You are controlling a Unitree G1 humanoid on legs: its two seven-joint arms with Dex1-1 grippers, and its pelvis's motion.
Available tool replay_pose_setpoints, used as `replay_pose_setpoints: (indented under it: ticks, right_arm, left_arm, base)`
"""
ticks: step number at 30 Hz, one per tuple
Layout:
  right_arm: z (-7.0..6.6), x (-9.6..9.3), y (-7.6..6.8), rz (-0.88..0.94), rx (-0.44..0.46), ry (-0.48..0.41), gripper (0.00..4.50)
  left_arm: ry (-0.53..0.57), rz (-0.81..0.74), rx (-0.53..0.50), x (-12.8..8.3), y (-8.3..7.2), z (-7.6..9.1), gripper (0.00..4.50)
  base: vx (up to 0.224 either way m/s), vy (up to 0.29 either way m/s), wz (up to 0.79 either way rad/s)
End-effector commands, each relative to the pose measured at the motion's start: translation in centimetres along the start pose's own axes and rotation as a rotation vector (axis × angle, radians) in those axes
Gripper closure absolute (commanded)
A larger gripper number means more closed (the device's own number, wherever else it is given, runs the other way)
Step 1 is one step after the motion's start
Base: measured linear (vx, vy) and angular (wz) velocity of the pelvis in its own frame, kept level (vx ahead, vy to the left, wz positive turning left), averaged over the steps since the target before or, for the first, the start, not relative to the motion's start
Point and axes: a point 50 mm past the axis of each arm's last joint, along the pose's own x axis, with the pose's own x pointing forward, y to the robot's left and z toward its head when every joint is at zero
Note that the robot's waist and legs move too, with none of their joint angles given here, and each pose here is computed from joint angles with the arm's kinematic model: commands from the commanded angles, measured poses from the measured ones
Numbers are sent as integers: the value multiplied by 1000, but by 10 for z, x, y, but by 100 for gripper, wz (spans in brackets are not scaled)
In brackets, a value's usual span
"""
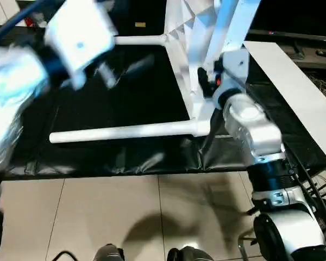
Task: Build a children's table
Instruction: Flip table
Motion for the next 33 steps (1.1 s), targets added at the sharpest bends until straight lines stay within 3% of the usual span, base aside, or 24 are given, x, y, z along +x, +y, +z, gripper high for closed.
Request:
replay_pose_setpoints:
  ticks: [1,4,7,12,14,17,20,22,28,30,31,33]
  right_arm:
    - [-11,-1,-8,-38,-13,33,133]
    - [-15,-2,-5,-31,-7,39,133]
    - [-15,-2,-4,-28,-1,34,133]
    - [-12,0,0,-14,9,15,168]
    - [-12,1,0,-13,9,14,203]
    - [-10,2,1,-6,8,14,208]
    - [-7,5,2,8,-4,14,208]
    - [-5,7,2,7,-9,11,208]
    - [-4,10,2,19,-1,12,236]
    - [-4,10,2,24,1,13,246]
    - [-4,10,3,26,-2,13,246]
    - [-4,11,3,26,-4,13,250]
  left_arm:
    - [2,19,104,4,4,5,0]
    - [45,100,199,8,15,0,0]
    - [58,125,222,9,19,-1,0]
    - [84,247,302,15,38,-6,0]
    - [82,265,313,15,41,-5,0]
    - [59,199,292,14,36,-7,0]
    - [61,-79,197,8,3,-20,0]
    - [43,-149,199,2,-9,-24,0]
    - [-105,-118,150,-2,-8,-9,0]
    - [-121,-57,194,-4,-4,-5,0]
    - [-100,51,288,-5,9,-1,0]
    - [-84,113,341,-6,18,0,0]
  base:
    - [0,0,0]
    - [0,0,0]
    - [0,0,0]
    - [0,0,0]
    - [0,0,0]
    - [0,0,0]
    - [0,0,0]
    - [0,0,0]
    - [0,0,0]
    - [0,0,0]
    - [0,0,0]
    - [0,0,0]
